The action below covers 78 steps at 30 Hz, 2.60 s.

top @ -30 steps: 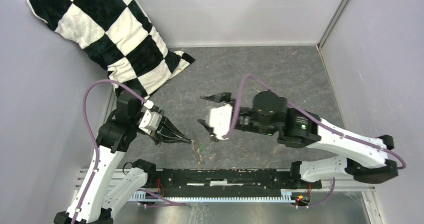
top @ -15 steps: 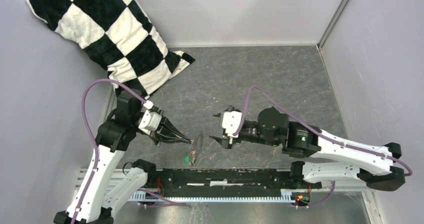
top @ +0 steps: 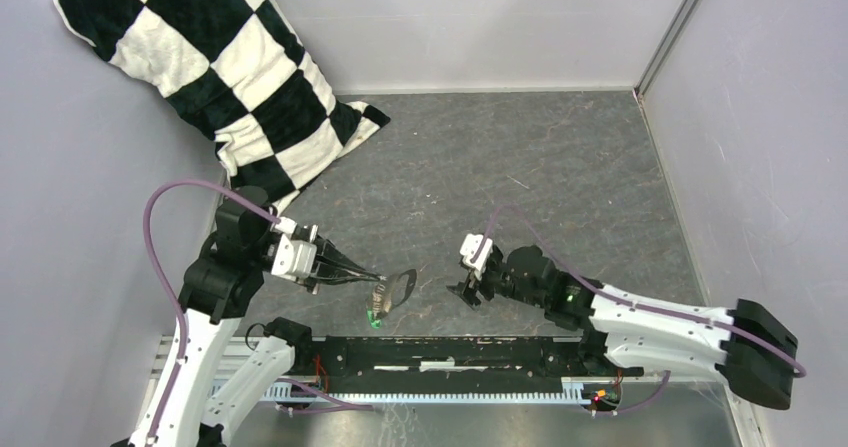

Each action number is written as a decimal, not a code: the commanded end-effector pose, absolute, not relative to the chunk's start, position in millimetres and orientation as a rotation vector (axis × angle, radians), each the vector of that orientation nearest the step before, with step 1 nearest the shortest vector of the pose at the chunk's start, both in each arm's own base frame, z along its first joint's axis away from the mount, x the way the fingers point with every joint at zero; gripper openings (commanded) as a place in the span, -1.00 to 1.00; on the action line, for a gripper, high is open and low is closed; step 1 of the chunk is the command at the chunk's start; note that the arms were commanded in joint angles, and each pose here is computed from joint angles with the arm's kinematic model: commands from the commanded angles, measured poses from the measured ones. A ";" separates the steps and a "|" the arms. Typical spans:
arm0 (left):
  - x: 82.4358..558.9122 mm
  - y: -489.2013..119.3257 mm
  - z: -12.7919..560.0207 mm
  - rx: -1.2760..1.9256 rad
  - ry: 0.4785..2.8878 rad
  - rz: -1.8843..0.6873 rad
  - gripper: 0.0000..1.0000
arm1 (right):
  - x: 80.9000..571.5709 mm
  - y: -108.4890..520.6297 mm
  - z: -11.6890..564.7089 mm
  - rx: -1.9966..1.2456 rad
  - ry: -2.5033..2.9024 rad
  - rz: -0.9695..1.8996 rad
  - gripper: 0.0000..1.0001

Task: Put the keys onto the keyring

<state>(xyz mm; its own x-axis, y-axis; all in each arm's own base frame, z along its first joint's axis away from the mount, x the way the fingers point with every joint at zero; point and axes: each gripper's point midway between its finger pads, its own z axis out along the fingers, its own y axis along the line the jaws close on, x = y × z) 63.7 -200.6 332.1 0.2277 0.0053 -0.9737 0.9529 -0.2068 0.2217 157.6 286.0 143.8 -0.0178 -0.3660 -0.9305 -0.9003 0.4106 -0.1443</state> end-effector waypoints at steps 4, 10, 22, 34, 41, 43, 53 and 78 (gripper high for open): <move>91.9 -199.1 335.2 1.463 1.018 -1.003 -0.95 | 150.1 327.5 127.0 -1.017 1.500 0.881 0.62; 104.0 -193.8 338.4 1.439 1.068 -0.931 -0.95 | 136.3 390.9 127.7 -1.074 1.375 0.975 0.62; 134.2 -178.6 347.5 1.369 1.120 -0.658 -0.96 | 119.3 461.7 104.7 -1.154 1.256 0.977 0.54; 143.6 -175.9 361.2 1.337 1.097 -0.586 -0.96 | 112.4 490.0 57.5 -1.258 1.307 0.926 0.39; 137.0 -177.4 367.1 1.345 1.073 -0.606 -0.96 | 119.0 480.6 42.5 -1.266 1.367 0.859 0.14; 134.8 -178.3 368.1 1.347 1.067 -0.618 -0.96 | 119.1 473.9 39.7 -1.265 1.380 0.847 0.12; 127.6 -180.0 378.1 1.340 1.044 -0.645 -0.96 | 120.4 468.1 23.9 -1.261 1.427 0.808 -0.03; 118.2 -179.4 379.2 1.347 1.033 -0.660 -0.95 | 131.7 478.6 41.4 -1.153 1.444 0.768 -0.23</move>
